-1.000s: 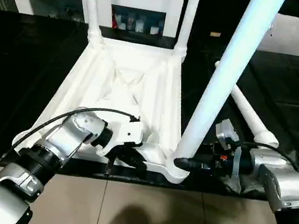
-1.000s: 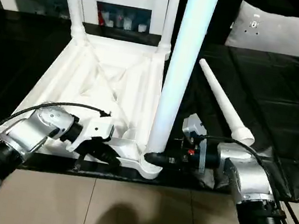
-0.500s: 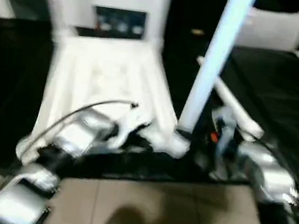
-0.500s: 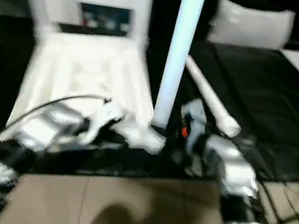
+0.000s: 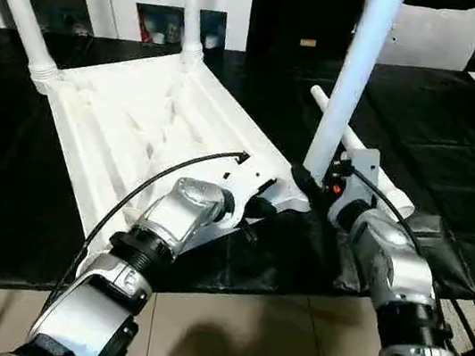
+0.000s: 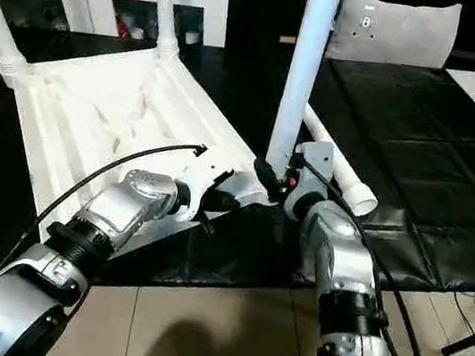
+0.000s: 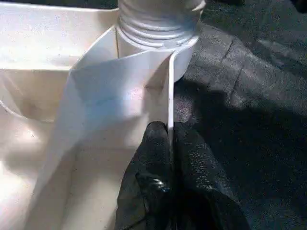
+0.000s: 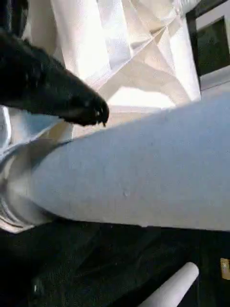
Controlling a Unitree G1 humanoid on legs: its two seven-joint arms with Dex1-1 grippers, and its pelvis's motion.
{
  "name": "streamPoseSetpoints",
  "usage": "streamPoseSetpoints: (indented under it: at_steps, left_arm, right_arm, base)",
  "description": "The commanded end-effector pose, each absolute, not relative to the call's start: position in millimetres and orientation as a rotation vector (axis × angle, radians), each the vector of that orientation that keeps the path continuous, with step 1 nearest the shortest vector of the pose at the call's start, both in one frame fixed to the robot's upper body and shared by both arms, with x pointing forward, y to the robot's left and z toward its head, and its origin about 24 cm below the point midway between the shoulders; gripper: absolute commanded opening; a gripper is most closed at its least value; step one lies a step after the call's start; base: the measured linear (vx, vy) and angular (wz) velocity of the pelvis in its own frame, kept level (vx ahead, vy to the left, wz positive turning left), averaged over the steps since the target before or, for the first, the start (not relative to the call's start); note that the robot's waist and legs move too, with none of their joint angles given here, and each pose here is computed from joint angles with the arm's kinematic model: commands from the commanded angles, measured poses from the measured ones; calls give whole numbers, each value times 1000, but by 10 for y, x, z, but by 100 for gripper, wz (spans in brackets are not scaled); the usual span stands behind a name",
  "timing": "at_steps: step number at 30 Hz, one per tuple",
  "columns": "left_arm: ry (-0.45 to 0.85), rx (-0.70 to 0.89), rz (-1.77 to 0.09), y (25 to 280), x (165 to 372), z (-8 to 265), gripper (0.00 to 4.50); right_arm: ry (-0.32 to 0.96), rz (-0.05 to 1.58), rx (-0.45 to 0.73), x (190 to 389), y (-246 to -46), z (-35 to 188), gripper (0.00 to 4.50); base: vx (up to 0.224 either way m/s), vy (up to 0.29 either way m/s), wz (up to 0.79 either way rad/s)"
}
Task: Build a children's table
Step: Rotate leg to tighten, then rotate table base
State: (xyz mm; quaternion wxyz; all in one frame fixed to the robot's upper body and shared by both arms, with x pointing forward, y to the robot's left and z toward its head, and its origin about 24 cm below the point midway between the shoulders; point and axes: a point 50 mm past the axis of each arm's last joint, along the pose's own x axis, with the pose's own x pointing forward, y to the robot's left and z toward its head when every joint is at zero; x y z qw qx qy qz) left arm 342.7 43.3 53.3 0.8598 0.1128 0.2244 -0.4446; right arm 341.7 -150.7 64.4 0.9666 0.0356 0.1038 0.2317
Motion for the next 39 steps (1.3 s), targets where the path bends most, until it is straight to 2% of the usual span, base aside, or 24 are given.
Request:
streamPoseSetpoints:
  at_steps: [1, 4, 6, 9, 10, 11, 14, 19, 22, 24, 25, 30, 33, 34, 36, 37, 39]
  left_arm:
    - [370, 242, -892, 447, 3514, 655, 0]
    - [354, 260, -862, 468, 3552, 668, 0]
    - [347, 250, -839, 479, 3578, 675, 43]
    - [328, 221, -815, 501, 3626, 695, 56]
    - [269, 225, -776, 519, 3660, 753, 66]
    - [264, 226, -773, 520, 3663, 757, 85]
    - [191, 169, -750, 576, 3681, 883, 101]
    - [155, 150, -751, 685, 3658, 970, 101]
    - [150, 227, -666, 1071, 3613, 1054, 101]
    - [162, 240, -644, 1160, 3599, 1057, 84]
    - [203, 293, -545, 1456, 3581, 1067, 74]
    - [318, 452, -361, 2096, 3457, 1122, 63]
    - [380, 523, -321, 2293, 3383, 1133, 46]
    - [417, 565, -299, 2395, 3349, 1125, 26]
    - [460, 603, -272, 2503, 3303, 1118, 21]
    - [529, 644, -244, 2621, 3238, 1093, 18]
    - [563, 661, -235, 2664, 3206, 1078, 9]
  right_arm:
    - [225, 487, 18, 3355, -1504, 593, 353]
    - [221, 453, 4, 3318, -1588, 587, 375]
    - [212, 442, -4, 3291, -1625, 596, 392]
    - [209, 421, -22, 3200, -1705, 610, 416]
    - [211, 410, -47, 3166, -1721, 612, 429]
    - [211, 409, -49, 3163, -1722, 613, 439]
    - [269, 475, -27, 3084, -1664, 591, 450]
    - [291, 547, -30, 3026, -1575, 563, 450]
    - [318, 600, -32, 3011, -1438, 532, 450]
    - [325, 605, -36, 3011, -1419, 528, 450]
    - [337, 620, -54, 3023, -1374, 505, 450]
    - [364, 660, -64, 3048, -1259, 456, 450]
    - [377, 672, -61, 3063, -1216, 442, 450]
    - [390, 677, -64, 3070, -1199, 426, 450]
    - [403, 684, -72, 3079, -1181, 410, 450]
    - [420, 694, -87, 3103, -1167, 397, 450]
    - [428, 697, -93, 3116, -1163, 393, 450]
  base:
    - [0, 0, 0]
    - [0, 0, 0]
    - [0, 0, 0]
    - [0, 0, 0]
    - [0, 0, 0]
    - [0, 0, 0]
    - [0, 0, 0]
    - [0, 0, 0]
    - [0, 0, 0]
    - [0, 0, 0]
    - [0, 0, 0]
    - [0, 0, 0]
    - [0, 0, 0]
    - [0, 0, 0]
    - [0, 0, 0]
    - [0, 0, 0]
    - [0, 0, 0]
